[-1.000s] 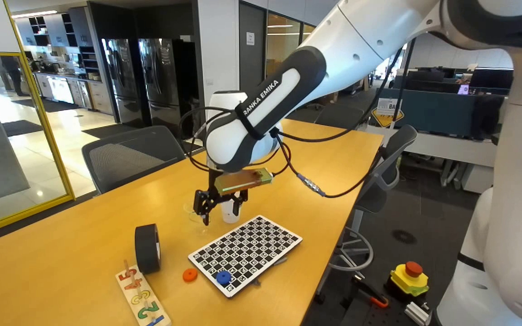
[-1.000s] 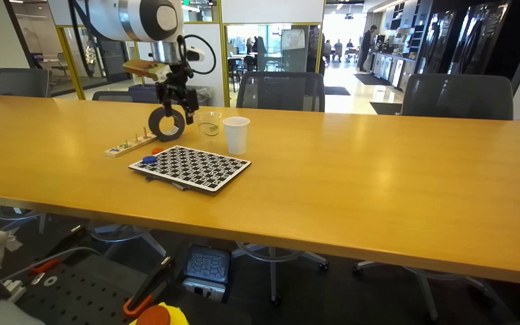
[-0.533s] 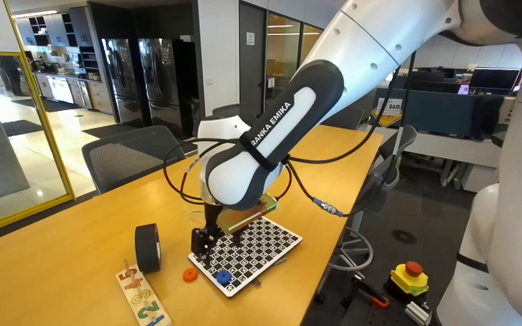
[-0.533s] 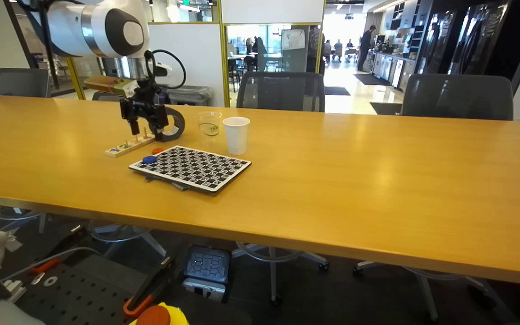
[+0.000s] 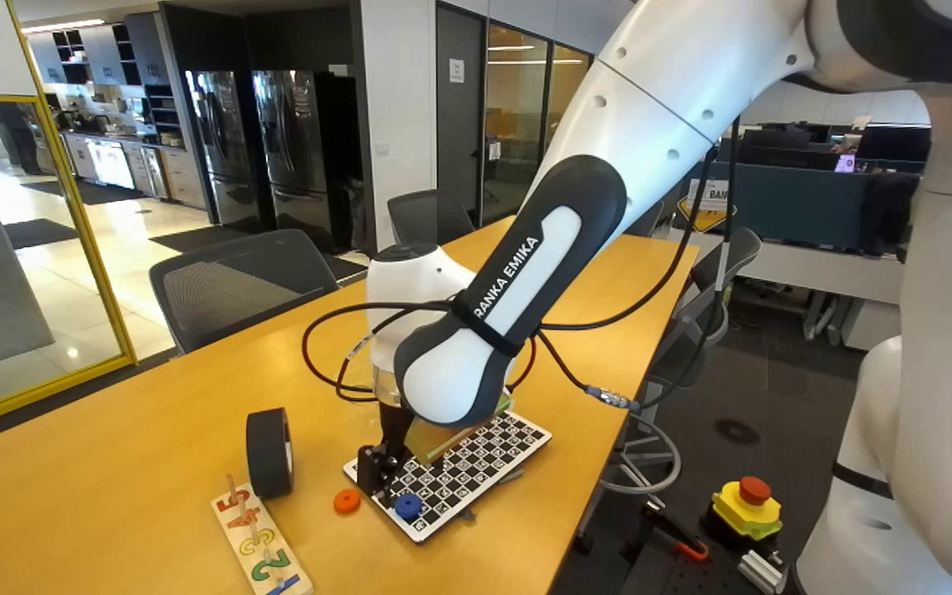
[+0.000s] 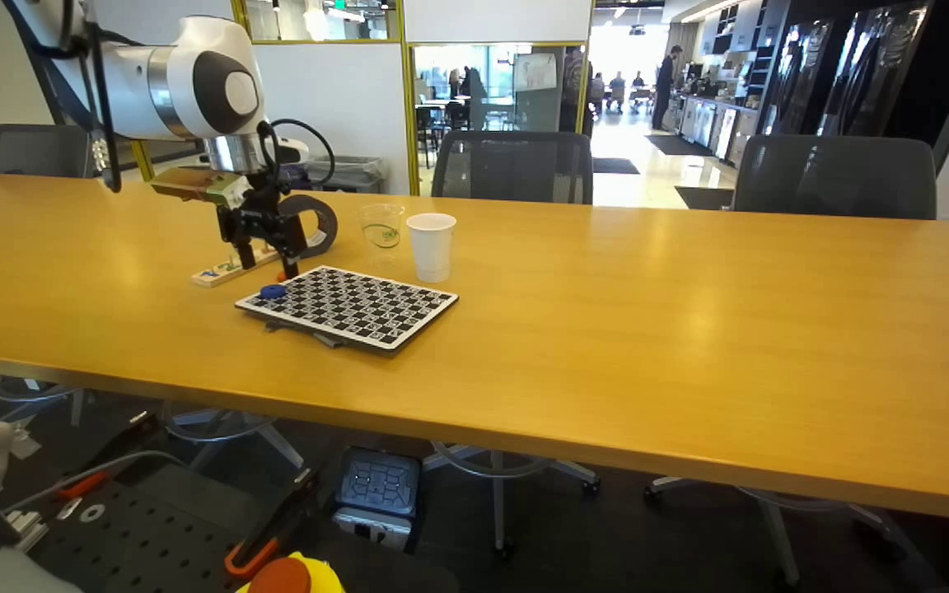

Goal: Put two rings in the clear cup and the rest in the white cup

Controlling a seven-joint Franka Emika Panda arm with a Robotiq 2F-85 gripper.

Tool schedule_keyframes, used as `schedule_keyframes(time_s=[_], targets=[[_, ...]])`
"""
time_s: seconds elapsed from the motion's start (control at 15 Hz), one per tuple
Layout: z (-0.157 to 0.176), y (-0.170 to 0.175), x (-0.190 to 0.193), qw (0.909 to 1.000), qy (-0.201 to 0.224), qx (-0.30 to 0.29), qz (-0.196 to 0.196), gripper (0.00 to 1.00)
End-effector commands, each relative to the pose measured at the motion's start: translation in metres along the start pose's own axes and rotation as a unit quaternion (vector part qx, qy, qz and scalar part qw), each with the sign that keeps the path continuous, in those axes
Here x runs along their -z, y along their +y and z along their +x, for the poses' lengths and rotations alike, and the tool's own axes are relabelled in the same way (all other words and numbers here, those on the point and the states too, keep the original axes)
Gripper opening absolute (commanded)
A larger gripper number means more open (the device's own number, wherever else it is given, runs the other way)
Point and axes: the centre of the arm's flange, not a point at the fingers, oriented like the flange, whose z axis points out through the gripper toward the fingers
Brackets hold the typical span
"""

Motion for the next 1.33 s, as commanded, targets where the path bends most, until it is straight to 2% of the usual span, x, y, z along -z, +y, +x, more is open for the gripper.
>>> schedule_keyframes(time_s=[0.0, 0.47, 1.27], targets=[[0.007, -0.002, -0.015, 0.9997, 0.015, -0.012, -0.014, 1.0], [0.011, -0.004, -0.038, 0.9995, 0.009, -0.021, -0.023, 1.0], [0.012, -0.011, -0.03, 0.9996, 0.014, -0.025, -0.006, 1.0]])
